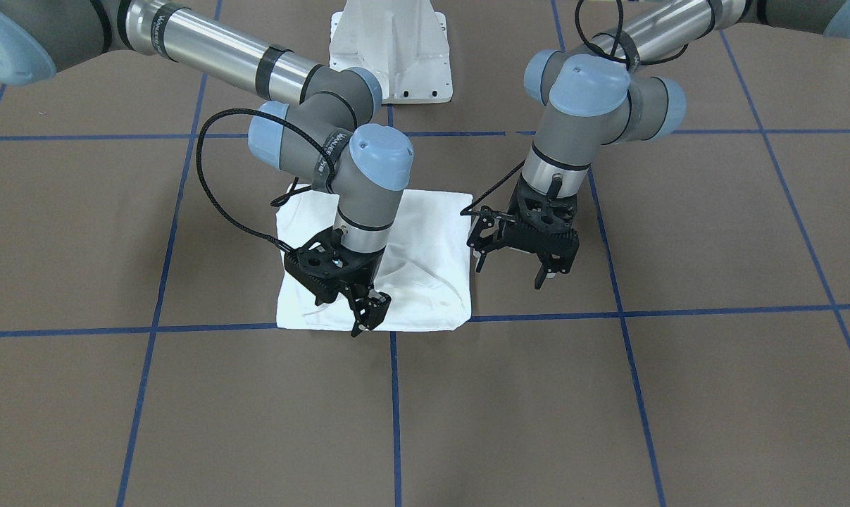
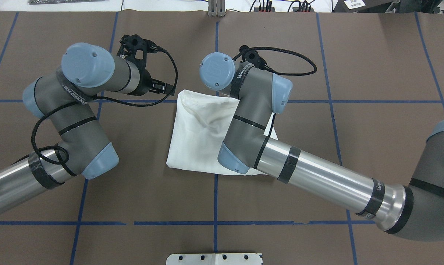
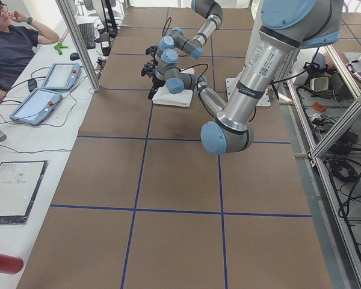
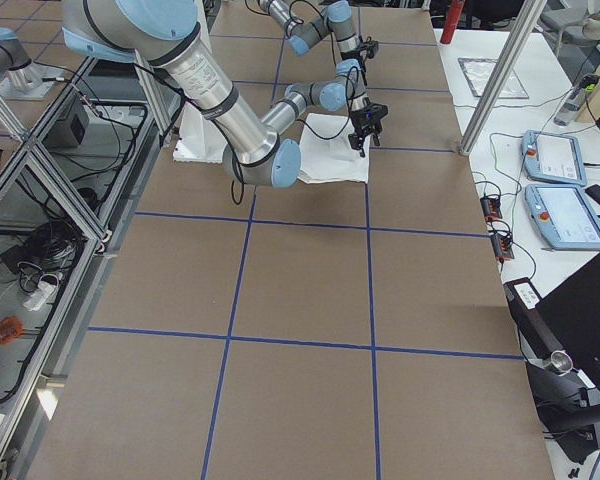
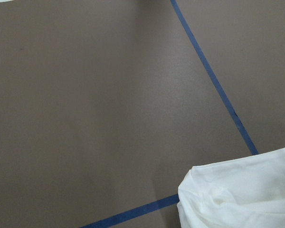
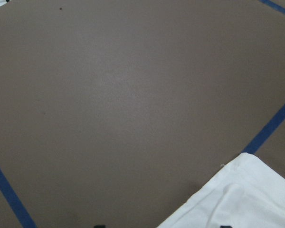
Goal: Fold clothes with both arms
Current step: 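Lower the folded edge onto the far half with both grippers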
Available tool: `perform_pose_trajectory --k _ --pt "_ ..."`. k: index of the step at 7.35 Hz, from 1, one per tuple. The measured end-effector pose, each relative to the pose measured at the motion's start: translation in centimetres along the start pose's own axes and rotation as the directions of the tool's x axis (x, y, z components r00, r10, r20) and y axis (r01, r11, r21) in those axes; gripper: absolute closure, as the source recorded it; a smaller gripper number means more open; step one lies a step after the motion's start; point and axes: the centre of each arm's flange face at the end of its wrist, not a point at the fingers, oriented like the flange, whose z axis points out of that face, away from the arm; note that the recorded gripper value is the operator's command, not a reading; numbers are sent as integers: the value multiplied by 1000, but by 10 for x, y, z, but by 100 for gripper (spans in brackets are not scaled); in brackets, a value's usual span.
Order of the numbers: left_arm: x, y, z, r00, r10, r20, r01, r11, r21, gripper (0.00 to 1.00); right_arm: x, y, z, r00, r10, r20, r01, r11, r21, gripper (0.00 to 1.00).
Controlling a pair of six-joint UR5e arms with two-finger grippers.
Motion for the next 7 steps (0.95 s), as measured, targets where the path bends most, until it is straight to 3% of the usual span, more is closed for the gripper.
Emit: perform_pose_trajectory --k 2,4,7 --pt "-1 1 1 1000 -1 0 1 1000 -1 0 7 13 1 999 -22 -44 21 1000 -15 29" --pt "-3 3 3 1000 -3 4 3 1000 -5 0 12 14 2 996 -51 -69 50 999 -20 100" --pt "-5 5 7 1000 -16 10 16 1000 -12 0 13 0 5 995 -51 -90 50 999 -12 100"
